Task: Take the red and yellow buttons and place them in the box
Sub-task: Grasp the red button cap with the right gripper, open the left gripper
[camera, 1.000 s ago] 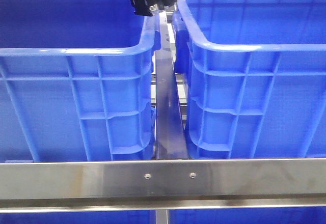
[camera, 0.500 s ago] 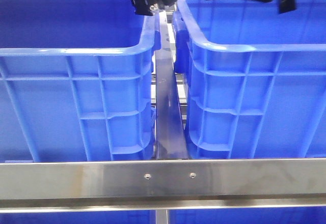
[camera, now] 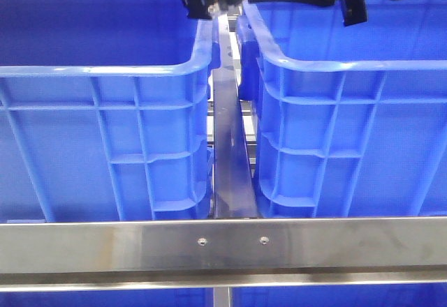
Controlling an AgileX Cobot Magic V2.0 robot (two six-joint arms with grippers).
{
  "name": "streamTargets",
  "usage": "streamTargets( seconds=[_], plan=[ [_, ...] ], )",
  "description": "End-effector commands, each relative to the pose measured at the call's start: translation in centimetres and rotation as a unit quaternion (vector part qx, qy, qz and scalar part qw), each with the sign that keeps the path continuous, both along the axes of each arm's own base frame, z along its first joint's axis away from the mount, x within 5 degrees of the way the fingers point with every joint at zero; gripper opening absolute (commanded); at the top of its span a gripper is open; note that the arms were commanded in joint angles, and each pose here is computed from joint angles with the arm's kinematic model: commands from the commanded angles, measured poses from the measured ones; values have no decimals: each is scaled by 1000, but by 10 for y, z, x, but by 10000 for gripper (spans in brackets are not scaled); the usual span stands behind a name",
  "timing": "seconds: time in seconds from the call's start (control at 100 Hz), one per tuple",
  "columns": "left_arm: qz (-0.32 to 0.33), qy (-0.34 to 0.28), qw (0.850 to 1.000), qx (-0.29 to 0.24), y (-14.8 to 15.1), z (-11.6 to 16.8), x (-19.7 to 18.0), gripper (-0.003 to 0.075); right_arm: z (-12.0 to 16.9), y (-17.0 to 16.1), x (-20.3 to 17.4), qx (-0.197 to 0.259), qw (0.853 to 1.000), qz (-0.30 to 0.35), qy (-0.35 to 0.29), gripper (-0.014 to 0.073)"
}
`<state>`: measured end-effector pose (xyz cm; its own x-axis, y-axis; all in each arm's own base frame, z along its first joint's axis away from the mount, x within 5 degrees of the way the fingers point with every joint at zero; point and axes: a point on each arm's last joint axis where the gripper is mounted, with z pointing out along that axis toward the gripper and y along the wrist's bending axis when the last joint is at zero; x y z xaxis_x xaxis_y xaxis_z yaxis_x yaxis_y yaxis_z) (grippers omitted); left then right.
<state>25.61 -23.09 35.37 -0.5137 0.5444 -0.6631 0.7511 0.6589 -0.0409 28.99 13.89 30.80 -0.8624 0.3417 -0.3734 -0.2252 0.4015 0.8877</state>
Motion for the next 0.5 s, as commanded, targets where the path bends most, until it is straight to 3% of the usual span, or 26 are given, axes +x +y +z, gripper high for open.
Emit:
streamTargets(
  seconds=[0.0, 0.17, 0.39, 0.49],
  plan=[
    [1, -40, 998, -52, 1, 29, -8, 197, 27, 1, -4, 38, 999, 8, -36, 373],
    [1, -40, 998, -52, 1, 29, -8, 197, 27, 2, -4, 40, 999, 12, -36, 242],
    [2, -43, 998, -54, 1, 30, -8, 203, 27, 2, -4, 40, 998, 14, -35, 236],
    [2, -43, 998, -55, 1, 30, -7, 288, 27, 2, -4, 40, 998, 14, -36, 236]
  ],
)
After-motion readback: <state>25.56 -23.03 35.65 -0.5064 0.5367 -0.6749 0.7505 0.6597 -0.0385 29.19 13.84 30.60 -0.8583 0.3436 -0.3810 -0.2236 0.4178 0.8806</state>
